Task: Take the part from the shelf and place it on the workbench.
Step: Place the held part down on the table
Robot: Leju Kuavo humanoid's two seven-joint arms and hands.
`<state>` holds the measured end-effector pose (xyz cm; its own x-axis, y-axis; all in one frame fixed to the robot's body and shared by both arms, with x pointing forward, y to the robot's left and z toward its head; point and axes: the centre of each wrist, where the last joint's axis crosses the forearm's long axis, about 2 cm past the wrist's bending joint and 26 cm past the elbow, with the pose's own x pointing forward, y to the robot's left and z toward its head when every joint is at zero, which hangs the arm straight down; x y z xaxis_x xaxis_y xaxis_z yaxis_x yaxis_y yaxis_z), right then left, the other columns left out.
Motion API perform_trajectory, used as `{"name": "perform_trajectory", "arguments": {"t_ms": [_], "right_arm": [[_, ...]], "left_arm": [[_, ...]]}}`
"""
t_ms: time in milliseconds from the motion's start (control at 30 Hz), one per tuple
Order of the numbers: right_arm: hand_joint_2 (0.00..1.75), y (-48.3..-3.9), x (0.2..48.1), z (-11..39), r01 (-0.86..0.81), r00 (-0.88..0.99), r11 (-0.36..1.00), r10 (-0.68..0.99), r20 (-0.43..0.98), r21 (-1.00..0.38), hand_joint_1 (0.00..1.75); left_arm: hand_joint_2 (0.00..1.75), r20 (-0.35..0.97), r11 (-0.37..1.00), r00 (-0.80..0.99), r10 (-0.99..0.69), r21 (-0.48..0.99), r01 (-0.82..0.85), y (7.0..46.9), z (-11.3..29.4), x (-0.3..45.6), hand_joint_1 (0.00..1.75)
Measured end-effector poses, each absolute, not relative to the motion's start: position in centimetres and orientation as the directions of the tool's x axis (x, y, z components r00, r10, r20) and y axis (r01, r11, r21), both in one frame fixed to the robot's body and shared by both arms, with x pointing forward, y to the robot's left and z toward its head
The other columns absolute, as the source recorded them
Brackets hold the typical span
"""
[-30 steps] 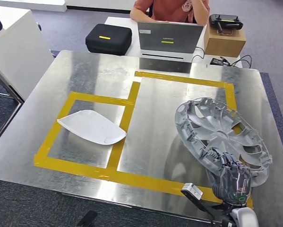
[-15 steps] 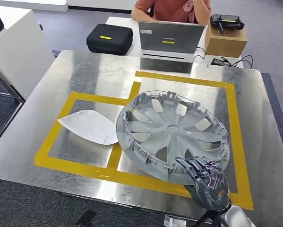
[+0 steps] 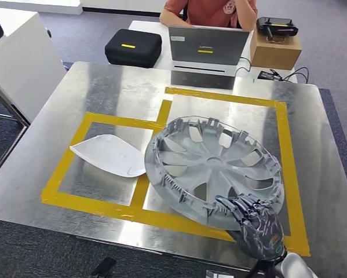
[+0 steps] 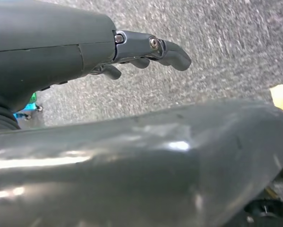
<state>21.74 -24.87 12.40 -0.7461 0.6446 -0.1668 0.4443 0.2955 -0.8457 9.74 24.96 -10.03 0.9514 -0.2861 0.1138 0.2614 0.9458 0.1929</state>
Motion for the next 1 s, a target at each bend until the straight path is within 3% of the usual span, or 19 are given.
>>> {"name": "perform_trajectory", "arguments": {"t_ms": [567, 1000], "right_arm": [[1.75, -25.3, 21.4, 11.8, 0.445, -0.714, 0.242, 0.677, -0.178, -0.862, 1.75], [1.75, -26.6, 20.6, 10.2, 0.400, -0.583, 0.165, 0.805, -0.111, -0.902, 1.75]], "left_arm": [[0.00, 0.121, 0.955, 0.957, -0.263, 0.171, 0.241, 25.2, -10.1, 9.7, 0.00], [0.00, 0.122, 0.961, 0.962, -0.244, 0.166, 0.222, 25.2, -10.2, 9.2, 0.00]]}}
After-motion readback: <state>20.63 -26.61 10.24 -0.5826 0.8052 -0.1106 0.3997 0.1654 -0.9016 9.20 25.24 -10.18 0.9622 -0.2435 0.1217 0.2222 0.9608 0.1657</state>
